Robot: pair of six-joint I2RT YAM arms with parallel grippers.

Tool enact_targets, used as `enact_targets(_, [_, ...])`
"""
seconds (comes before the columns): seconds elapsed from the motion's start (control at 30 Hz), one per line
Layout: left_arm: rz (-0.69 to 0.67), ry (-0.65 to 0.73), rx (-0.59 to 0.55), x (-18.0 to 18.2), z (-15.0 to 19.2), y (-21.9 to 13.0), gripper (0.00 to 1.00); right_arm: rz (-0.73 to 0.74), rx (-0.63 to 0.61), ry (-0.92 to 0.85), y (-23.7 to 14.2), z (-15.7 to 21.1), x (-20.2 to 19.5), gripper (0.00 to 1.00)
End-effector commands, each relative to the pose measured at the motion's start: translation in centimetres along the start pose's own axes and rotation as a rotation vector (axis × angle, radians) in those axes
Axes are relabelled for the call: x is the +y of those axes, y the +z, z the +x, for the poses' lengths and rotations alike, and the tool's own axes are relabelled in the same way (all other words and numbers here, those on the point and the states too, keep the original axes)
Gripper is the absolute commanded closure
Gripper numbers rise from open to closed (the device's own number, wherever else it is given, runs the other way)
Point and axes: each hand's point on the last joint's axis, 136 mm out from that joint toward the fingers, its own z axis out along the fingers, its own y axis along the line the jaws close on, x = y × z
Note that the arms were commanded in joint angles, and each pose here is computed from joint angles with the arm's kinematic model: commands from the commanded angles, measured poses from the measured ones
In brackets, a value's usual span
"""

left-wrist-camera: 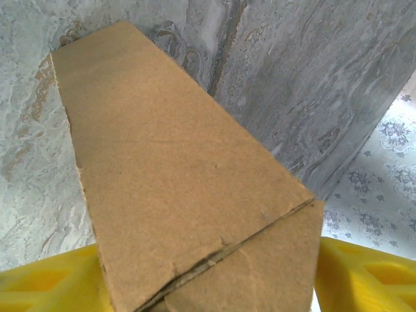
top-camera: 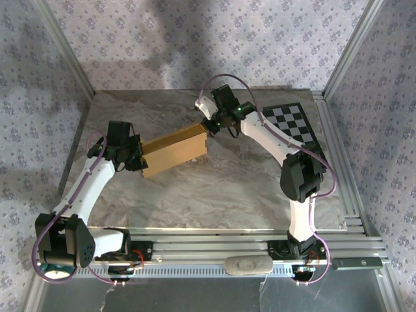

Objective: Fold the paper box

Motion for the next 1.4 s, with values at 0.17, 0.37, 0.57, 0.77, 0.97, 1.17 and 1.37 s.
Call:
enact_targets(0.17, [-0.027, 0.027, -0.025, 0.0, -0.3, 0.5, 0.28, 0.018, -0.030, 0.026, -1.9, -1.0, 0.6, 1.00])
enact_targets(0.37, [-0.044, 0.036, -0.037, 0.7, -0.6, 0.8, 0.35, 0.016, 0.006, 0.050, -2.4, -0.6, 0.7, 1.00])
enact_targets(0.57, [-0.050, 0.046, -0.040, 1.2, -0.7, 1.0, 0.45, -0.005, 0.017, 0.077, -3.1, -0.9, 1.0, 1.00])
enact_targets(0.77, [-0.057, 0.055, -0.045, 1.7, -0.9, 1.2, 0.43, -0.009, 0.028, 0.095, -3.6, -1.2, 1.1, 1.00])
enact_targets(0.97, [-0.064, 0.071, -0.048, 1.9, -0.9, 1.4, 0.43, -0.009, 0.060, 0.113, -4.2, -1.4, 1.1, 1.00])
enact_targets(1.17, [-0.062, 0.084, -0.056, 1.8, -1.1, 1.6, 0.47, -0.029, 0.117, 0.155, -4.0, -1.1, 1.3, 1.00])
enact_targets(1.37, [-0.074, 0.099, -0.070, 1.9, -1.3, 1.4, 0.48, -0.046, 0.136, 0.186, -3.3, -0.5, 1.5, 1.00])
